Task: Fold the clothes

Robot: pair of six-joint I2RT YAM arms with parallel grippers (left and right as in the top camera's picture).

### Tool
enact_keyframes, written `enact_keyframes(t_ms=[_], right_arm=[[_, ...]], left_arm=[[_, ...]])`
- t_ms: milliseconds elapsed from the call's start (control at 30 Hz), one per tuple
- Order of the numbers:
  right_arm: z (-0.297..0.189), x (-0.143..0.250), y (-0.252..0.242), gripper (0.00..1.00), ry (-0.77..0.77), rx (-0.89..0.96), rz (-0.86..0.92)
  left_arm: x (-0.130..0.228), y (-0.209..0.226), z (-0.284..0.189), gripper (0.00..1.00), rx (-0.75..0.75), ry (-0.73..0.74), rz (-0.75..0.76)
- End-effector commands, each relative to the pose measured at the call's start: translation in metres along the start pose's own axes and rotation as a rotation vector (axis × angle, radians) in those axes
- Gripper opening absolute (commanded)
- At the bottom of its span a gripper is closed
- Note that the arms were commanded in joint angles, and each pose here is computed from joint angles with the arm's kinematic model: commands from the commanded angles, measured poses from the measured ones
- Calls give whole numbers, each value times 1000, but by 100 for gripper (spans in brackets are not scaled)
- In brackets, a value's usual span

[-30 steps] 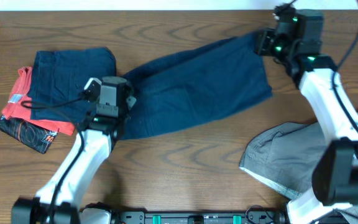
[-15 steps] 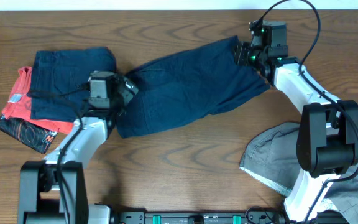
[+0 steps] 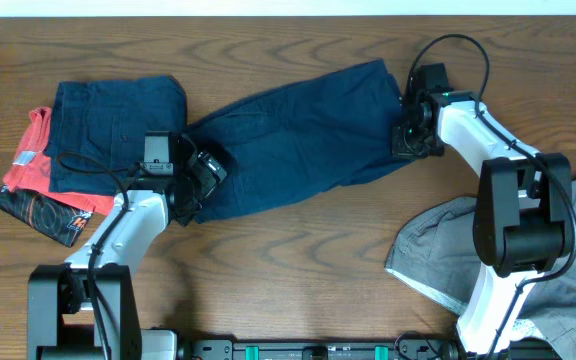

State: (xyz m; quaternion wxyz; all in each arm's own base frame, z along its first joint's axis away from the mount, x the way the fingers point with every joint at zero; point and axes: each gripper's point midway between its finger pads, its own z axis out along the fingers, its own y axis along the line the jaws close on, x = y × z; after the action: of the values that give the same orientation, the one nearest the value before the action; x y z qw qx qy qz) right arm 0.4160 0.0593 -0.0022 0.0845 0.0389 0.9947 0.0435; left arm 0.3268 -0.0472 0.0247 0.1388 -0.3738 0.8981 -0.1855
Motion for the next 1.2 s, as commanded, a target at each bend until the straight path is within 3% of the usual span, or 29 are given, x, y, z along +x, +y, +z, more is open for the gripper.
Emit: enact_keyframes(t_ms=[0, 300, 533, 933, 1000, 1067, 1100, 1167], right_arm=[[10, 13, -46, 6, 44, 170, 91], [-1, 26, -101, 7, 106, 207, 222], [-8, 26, -91, 18, 113, 113, 220], [-77, -7, -75, 28, -91, 46, 194], [-86, -10, -69, 26, -113, 13, 164], [-94, -11, -59, 26, -127, -37, 119], [-94, -11, -57, 25, -128, -45, 111], [-95, -10, -50, 25, -124, -67, 98]], left_arm=[[5, 10, 8, 98, -34, 23, 40], [0, 0, 10, 98, 9, 2, 52], [5, -35, 11, 98, 134, -6, 253], [41, -41, 50, 99, 189, 152, 286], [50, -44, 56, 89, 220, 198, 290], [62, -45, 60, 66, 239, 249, 293], [64, -45, 59, 62, 241, 259, 301], [70, -47, 57, 35, 263, 280, 338]])
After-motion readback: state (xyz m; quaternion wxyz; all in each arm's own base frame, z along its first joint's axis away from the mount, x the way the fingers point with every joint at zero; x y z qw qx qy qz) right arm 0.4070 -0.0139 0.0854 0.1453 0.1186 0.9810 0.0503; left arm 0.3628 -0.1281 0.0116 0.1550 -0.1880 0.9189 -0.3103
